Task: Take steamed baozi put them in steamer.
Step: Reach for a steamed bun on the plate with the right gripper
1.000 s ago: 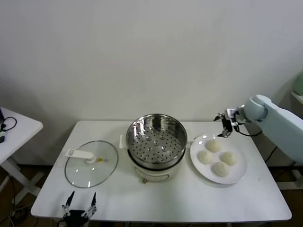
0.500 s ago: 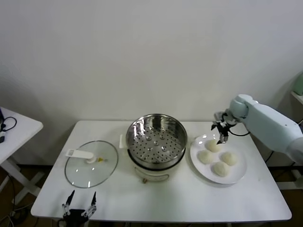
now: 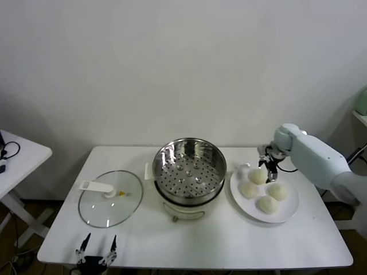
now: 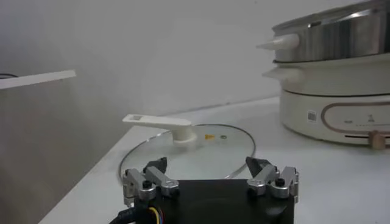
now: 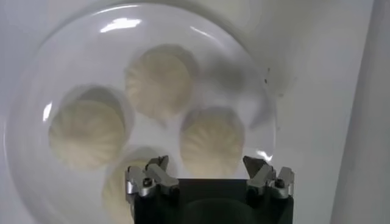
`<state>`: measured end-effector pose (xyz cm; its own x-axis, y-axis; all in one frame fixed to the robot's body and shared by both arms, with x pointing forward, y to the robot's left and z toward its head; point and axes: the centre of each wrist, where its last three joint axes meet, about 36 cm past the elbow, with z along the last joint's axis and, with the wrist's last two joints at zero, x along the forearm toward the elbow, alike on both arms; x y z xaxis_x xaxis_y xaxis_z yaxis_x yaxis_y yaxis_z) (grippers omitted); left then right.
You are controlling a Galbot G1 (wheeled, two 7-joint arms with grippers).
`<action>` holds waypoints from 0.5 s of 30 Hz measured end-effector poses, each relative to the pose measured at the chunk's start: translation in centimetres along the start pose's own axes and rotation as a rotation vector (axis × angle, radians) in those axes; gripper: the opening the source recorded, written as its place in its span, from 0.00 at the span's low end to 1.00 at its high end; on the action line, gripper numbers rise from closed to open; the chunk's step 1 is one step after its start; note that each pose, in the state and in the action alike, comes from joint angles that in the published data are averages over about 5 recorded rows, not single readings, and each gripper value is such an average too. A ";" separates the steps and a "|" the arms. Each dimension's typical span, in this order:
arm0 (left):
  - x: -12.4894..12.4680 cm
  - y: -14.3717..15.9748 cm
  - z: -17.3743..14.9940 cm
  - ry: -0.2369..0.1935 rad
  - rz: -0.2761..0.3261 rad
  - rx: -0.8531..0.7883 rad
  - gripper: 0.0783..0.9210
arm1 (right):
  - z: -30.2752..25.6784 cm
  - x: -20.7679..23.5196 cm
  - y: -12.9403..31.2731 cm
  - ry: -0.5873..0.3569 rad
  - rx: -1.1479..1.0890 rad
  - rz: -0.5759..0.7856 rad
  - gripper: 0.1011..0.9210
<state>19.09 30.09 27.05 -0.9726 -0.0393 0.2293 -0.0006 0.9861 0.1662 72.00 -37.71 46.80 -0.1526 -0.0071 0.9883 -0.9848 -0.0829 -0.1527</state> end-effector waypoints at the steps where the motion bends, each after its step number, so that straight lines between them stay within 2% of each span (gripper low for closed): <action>1: 0.0 0.0 0.0 0.001 0.000 -0.001 0.88 | 0.1 -0.1 0.0 -0.002 -0.005 0.002 0.88; 15: 0.0 0.0 0.4 0.004 -0.002 -0.013 0.88 | 0.9 -1.5 0.3 -0.045 -0.073 0.020 0.88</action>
<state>18.96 30.13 26.70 -0.9715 -0.0423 0.2331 0.0001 0.9838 0.1790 71.99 -38.59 45.30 -0.1700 -0.0529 0.9840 -0.9853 -0.0097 -0.1707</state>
